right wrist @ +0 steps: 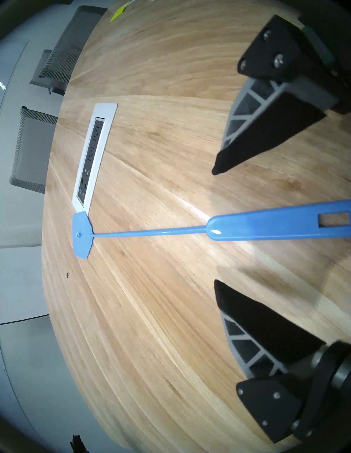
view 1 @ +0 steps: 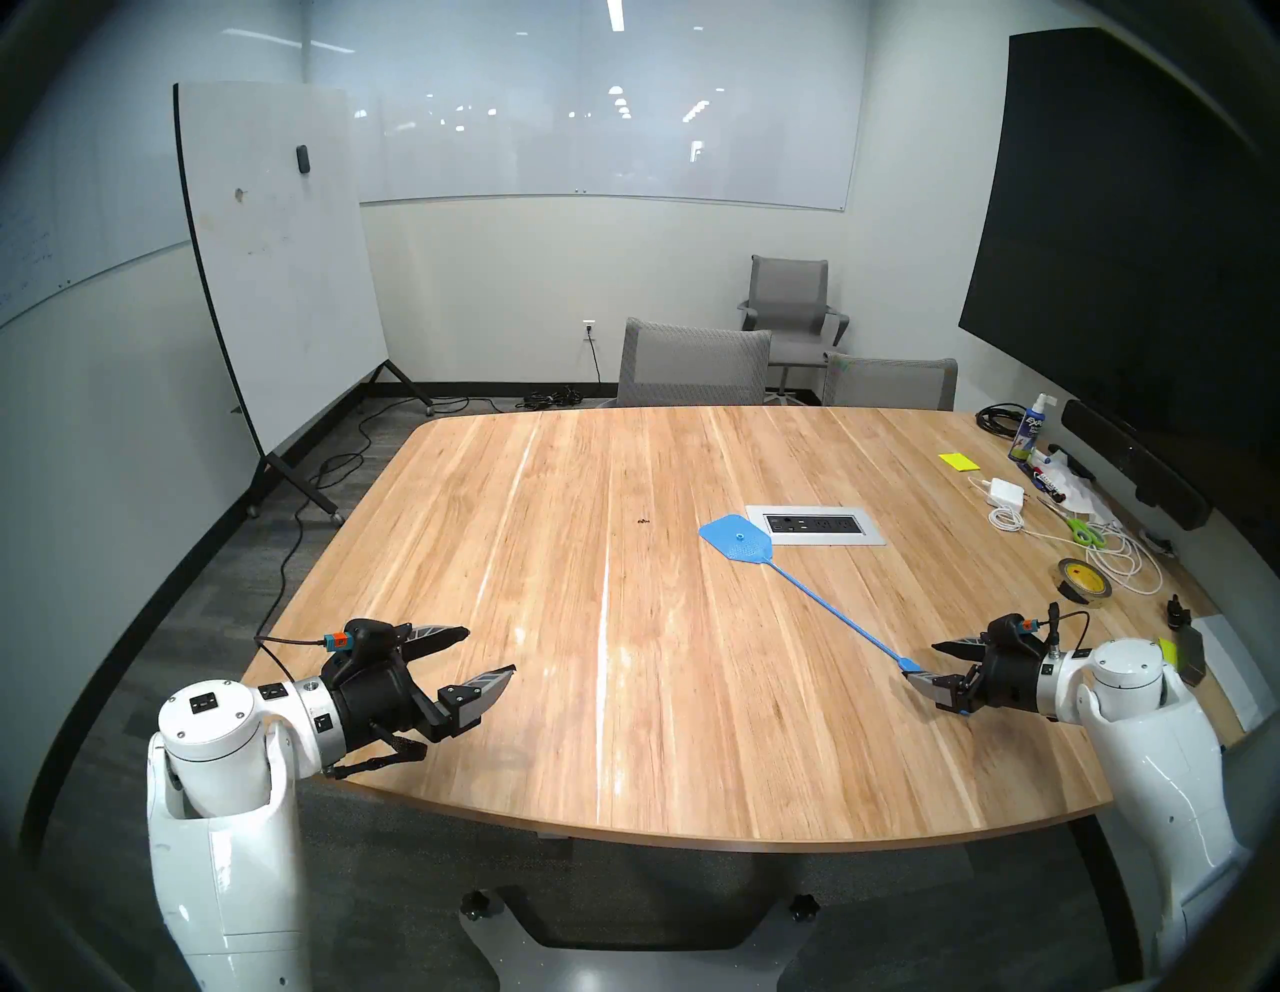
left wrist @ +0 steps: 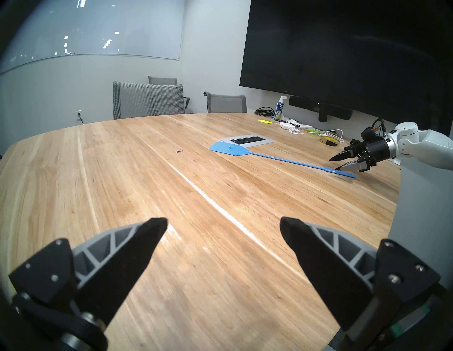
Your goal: Swat a bug on table
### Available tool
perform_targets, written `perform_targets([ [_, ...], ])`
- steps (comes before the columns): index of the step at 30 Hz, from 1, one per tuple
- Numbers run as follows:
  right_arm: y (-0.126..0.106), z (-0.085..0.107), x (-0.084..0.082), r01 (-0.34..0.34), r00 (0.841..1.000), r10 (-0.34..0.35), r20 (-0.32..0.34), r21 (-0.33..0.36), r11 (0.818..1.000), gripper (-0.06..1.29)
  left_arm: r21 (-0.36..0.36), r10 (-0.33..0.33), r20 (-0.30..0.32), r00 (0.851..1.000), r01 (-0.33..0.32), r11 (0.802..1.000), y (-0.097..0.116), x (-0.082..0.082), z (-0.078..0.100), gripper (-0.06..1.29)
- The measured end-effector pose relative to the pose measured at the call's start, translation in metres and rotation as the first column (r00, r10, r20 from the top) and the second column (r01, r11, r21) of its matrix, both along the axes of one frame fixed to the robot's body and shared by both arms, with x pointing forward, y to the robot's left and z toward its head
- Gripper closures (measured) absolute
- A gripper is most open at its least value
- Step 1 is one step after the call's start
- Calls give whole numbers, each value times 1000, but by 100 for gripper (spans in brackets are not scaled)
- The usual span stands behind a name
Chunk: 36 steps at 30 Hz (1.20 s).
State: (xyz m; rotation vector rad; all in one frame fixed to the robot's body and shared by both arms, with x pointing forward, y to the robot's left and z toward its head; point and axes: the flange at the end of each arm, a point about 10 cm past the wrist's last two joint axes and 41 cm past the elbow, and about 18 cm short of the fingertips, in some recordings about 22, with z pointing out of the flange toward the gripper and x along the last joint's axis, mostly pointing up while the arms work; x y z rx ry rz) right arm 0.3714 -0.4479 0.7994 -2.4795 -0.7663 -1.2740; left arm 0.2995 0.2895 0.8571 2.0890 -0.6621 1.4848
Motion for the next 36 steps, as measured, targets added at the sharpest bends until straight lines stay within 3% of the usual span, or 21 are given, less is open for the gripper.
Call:
perform_targets([
  [3,6,-11,-1,-5,1000,5,-27,-21,1000,-1,0,0,0,1000,0,1000,0,0,0,-2],
  [22,5,-11,2,-27,1000,26,-9,-52,998,2,0,1,0,1000,-1,1000,0,0,0,-2],
  [24,4,-10,2,-29,1000,29,-9,-52,998,19,0,1,0,1000,-1,1000,0,0,0,-2],
  [25,3,-9,2,-33,999,33,-11,-52,998,41,0,1,0,1000,-1,1000,0,0,0,-2],
  [26,3,-9,2,-34,999,34,-12,-51,998,51,0,1,0,1000,-1,1000,0,0,0,-2],
  [29,3,-8,1,-38,999,37,-16,-51,998,98,0,0,0,1000,0,1000,0,0,0,-2],
  [30,3,-8,1,-39,999,38,-17,-51,998,106,0,0,0,1000,0,1000,0,0,0,-2],
  [36,-1,-6,-2,-37,999,36,-26,-45,998,109,0,0,0,1000,0,1000,0,0,0,-2],
])
